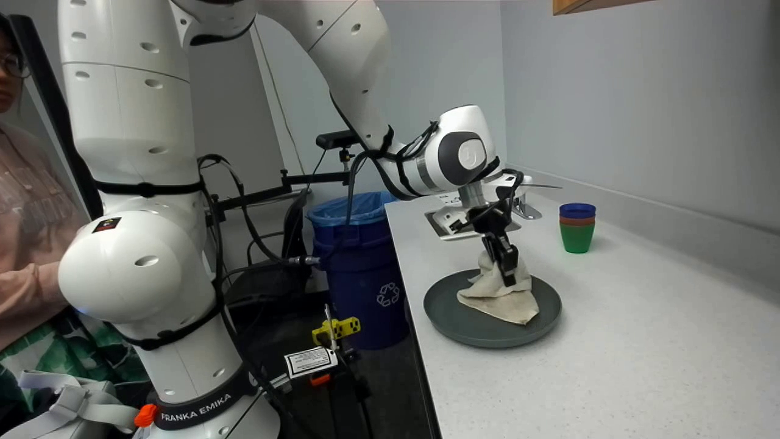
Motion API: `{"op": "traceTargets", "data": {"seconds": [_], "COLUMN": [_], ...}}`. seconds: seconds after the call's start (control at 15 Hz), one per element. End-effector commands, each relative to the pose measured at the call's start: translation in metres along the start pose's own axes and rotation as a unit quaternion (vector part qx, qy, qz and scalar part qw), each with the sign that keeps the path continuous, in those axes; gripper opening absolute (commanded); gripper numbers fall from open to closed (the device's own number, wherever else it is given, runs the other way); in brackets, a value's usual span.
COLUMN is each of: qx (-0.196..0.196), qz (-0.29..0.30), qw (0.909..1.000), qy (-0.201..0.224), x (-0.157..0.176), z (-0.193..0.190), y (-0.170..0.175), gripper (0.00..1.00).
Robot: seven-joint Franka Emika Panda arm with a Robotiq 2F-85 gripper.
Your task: Pick up the towel and wipe the grey plate
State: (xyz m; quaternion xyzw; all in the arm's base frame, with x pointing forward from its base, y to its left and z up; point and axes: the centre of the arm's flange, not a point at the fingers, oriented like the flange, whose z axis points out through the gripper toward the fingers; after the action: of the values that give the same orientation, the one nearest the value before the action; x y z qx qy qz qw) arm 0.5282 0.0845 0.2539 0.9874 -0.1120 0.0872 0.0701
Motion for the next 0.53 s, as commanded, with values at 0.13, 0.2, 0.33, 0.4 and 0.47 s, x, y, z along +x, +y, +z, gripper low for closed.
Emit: {"op": "traceTargets", "data": {"seconds": [0.13,0.2,0.33,0.4,0.47], "qx": [-0.015,-0.035,-0.066,-0.080,-0.096], "qz": [-0.006,-0.005,-0.005,-0.005,-0.002], "qw": [0.9983,0.9976,0.9956,0.9946,0.9935], "qy": [-0.057,-0.060,-0.066,-0.066,-0.061], "x": [-0.009,-0.009,-0.009,-0.007,-0.006], "z": [-0.006,-0.005,-0.004,-0.005,-0.004], "y": [0.016,0.023,0.036,0.042,0.049], "gripper": [0.02,0.02,0.02,0.02,0.02]}}
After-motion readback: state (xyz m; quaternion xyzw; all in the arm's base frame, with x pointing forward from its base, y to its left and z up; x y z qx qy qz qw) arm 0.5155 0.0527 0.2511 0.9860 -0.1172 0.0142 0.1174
